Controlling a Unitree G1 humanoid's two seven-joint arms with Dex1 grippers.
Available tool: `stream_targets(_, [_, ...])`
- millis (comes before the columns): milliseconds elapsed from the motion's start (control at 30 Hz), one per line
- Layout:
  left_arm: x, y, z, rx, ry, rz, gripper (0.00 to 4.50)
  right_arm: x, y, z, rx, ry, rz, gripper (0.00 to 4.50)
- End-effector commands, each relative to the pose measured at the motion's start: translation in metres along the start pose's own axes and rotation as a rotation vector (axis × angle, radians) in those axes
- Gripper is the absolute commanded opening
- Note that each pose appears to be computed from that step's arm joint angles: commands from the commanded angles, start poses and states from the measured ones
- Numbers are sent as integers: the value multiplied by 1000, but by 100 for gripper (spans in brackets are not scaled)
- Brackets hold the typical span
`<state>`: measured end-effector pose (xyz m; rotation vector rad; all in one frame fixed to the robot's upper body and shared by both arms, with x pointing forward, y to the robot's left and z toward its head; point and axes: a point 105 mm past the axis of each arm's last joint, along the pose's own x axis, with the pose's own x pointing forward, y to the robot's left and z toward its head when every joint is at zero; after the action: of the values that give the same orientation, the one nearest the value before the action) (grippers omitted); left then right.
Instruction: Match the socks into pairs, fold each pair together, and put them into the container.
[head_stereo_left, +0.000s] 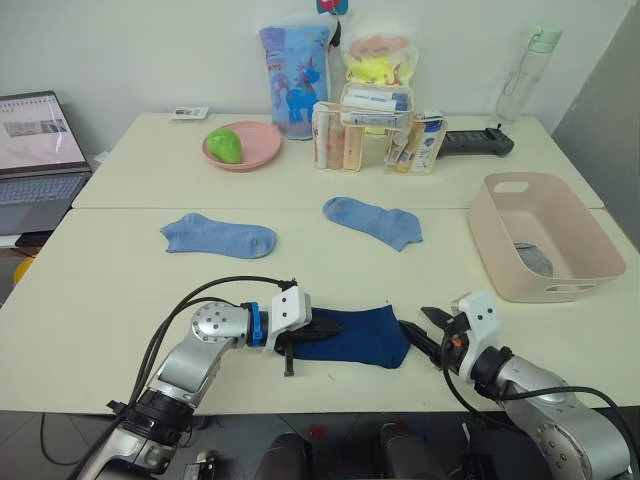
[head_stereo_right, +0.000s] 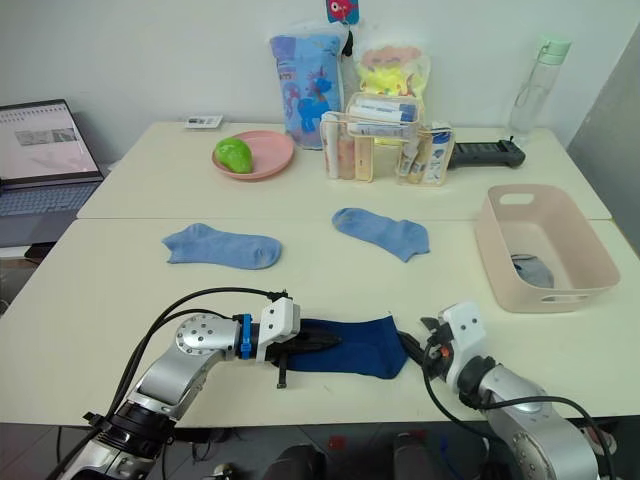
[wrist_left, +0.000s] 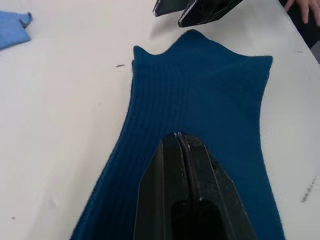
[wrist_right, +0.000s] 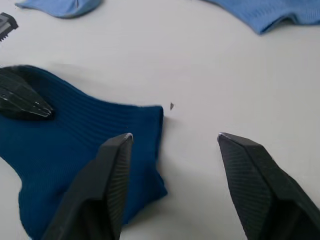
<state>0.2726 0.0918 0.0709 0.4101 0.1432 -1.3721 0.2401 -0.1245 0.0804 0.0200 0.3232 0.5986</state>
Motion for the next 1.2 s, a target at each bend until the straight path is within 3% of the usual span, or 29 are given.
stream_targets(33, [-3,4,8,21,-22,15,0,2,6,-5,3,14,1,271])
stream_targets(300, [-6,10,8,25,-21,42,0,13,22,-20,-12,66,49,271])
stream_targets(567, [-2,11,14,21,-42,45,0,6,20,-13,-101,51,51,6])
stream_targets(967, [17,19,28,41,-88,39,0,-18,-17,31,-105,-36,-42,2])
stream_targets(1200, [44,18,21,43,-71,22,0,-20,15,45,-30,-23,132,2])
